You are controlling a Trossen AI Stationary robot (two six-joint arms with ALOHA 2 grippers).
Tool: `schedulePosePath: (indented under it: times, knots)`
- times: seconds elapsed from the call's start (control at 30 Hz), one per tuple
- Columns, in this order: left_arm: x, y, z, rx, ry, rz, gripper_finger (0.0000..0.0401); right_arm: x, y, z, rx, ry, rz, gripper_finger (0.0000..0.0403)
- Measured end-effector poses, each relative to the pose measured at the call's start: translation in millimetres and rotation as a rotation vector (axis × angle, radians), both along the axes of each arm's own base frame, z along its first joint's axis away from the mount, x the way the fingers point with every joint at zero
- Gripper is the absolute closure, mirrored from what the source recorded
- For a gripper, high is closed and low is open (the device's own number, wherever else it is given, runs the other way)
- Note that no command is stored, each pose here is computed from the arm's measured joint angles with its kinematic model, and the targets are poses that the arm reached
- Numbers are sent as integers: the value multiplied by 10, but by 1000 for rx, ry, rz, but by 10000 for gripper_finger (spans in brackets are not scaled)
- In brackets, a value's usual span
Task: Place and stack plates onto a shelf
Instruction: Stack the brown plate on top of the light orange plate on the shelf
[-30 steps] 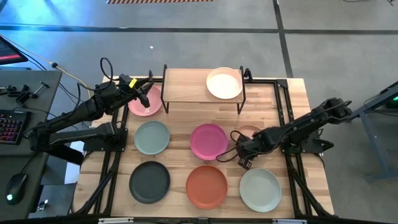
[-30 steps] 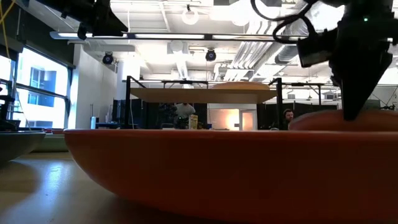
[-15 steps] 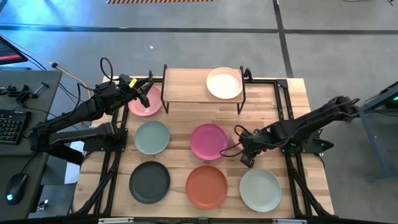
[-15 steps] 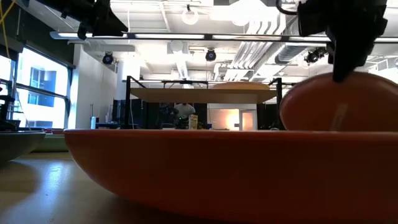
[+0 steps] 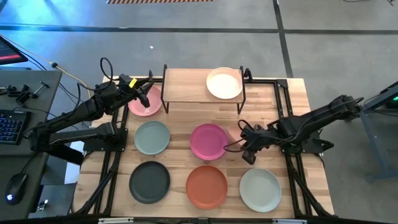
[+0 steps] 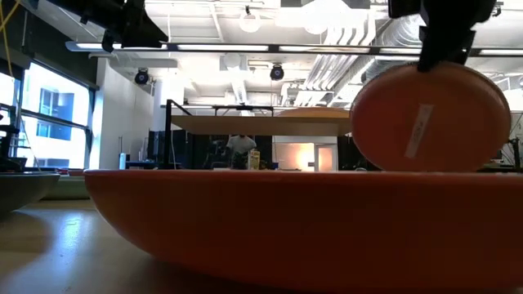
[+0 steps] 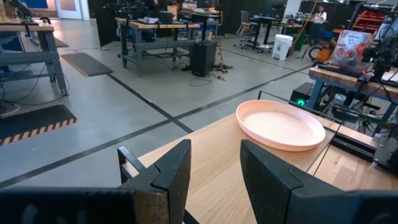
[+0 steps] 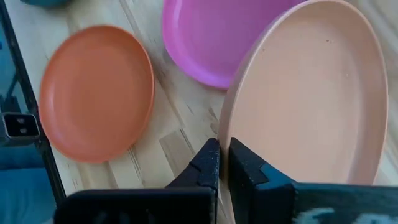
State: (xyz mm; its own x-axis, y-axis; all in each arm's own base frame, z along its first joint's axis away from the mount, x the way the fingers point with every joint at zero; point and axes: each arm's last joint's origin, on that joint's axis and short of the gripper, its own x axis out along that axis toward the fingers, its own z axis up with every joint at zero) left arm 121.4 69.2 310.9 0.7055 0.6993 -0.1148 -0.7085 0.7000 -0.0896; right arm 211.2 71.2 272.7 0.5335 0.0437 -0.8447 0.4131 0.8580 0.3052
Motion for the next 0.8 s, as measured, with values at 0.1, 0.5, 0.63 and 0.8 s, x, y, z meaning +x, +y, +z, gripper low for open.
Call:
schedulePosePath:
  times: [0.1, 0.5, 0.63, 0.8]
  knots:
    - [0, 0, 1, 0, 0, 0, 272, -11, -11, 99, -8, -38, 0, 403]
    - [0, 0, 1, -1, -1, 0, 272, 1, -73, 626, -129, -229, 30, 403]
    - [0, 0, 1, -1, -1, -1, 272, 23, -169, 814, -197, -283, 40, 403]
    - [1, -2, 1, -22, -22, -6, 272, 40, -359, 1024, -331, -322, 63, 403]
